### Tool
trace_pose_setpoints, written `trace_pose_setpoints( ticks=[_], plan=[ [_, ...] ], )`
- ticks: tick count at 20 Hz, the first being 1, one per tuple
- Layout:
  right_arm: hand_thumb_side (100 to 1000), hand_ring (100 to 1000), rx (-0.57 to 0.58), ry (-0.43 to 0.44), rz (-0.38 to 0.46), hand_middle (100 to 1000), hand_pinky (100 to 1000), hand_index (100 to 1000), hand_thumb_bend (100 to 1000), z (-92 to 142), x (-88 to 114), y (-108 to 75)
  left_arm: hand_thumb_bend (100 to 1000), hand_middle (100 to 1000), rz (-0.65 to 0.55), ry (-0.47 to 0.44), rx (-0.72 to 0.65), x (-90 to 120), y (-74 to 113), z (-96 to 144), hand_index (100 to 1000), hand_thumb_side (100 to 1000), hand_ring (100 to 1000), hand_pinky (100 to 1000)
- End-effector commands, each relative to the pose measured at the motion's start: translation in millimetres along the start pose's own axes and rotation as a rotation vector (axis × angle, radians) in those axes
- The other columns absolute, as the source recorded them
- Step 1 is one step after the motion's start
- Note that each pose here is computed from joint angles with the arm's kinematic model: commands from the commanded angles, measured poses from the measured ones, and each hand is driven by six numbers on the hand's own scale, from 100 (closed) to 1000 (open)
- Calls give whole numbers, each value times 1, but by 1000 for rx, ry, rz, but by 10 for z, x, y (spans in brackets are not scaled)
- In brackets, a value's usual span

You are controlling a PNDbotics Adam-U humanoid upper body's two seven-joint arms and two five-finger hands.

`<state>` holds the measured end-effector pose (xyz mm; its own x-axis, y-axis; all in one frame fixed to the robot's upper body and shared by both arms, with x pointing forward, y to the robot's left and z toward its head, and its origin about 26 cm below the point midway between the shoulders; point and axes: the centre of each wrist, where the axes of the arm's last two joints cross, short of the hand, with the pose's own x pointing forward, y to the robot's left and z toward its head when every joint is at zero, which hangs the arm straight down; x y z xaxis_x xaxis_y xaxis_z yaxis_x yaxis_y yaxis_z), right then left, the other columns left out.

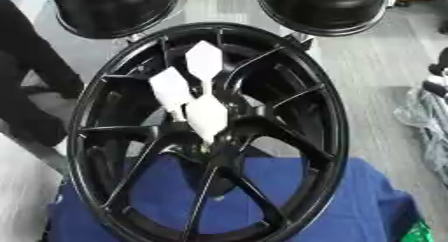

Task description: Pull the pin out of the wheel hub.

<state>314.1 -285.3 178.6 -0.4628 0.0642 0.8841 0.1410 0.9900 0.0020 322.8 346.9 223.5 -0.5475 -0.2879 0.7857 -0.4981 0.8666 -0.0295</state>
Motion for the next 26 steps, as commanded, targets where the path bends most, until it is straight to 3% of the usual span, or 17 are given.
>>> trace_pose_setpoints(
  ticks=[1,3,6,12,16,21,24,26],
  plan=[
    [490,824,-2,-40,11,840,779,872,261,-27,102,-27,306,805,-104,-167,-107,446,94,-300,841,625,784,860],
    [490,824,-1,-40,13,839,779,872,261,-20,102,-27,309,809,-164,-224,-189,646,106,-421,843,612,786,859],
    [492,823,3,-36,19,839,779,872,261,-13,99,-31,339,823,-182,-248,-226,734,106,-466,860,602,785,840],
    [494,821,17,-31,52,837,780,872,259,11,98,-63,425,833,-306,-474,-453,1353,-215,-405,875,603,795,823],
    [495,820,33,-30,51,836,780,871,258,15,105,-38,483,840,-424,-612,-591,1564,-330,-389,882,615,807,819],
    [496,819,58,-30,44,835,780,872,256,9,118,6,550,829,-604,-719,-798,1553,-373,-330,877,654,810,820],
    [496,819,62,-27,47,835,780,872,255,12,115,5,575,824,-654,-753,-921,1452,-443,-247,872,643,811,820],
    [497,818,64,-26,51,834,780,871,253,15,111,-1,656,803,-688,-761,-986,1396,-504,-189,842,594,811,819]
  ],
)
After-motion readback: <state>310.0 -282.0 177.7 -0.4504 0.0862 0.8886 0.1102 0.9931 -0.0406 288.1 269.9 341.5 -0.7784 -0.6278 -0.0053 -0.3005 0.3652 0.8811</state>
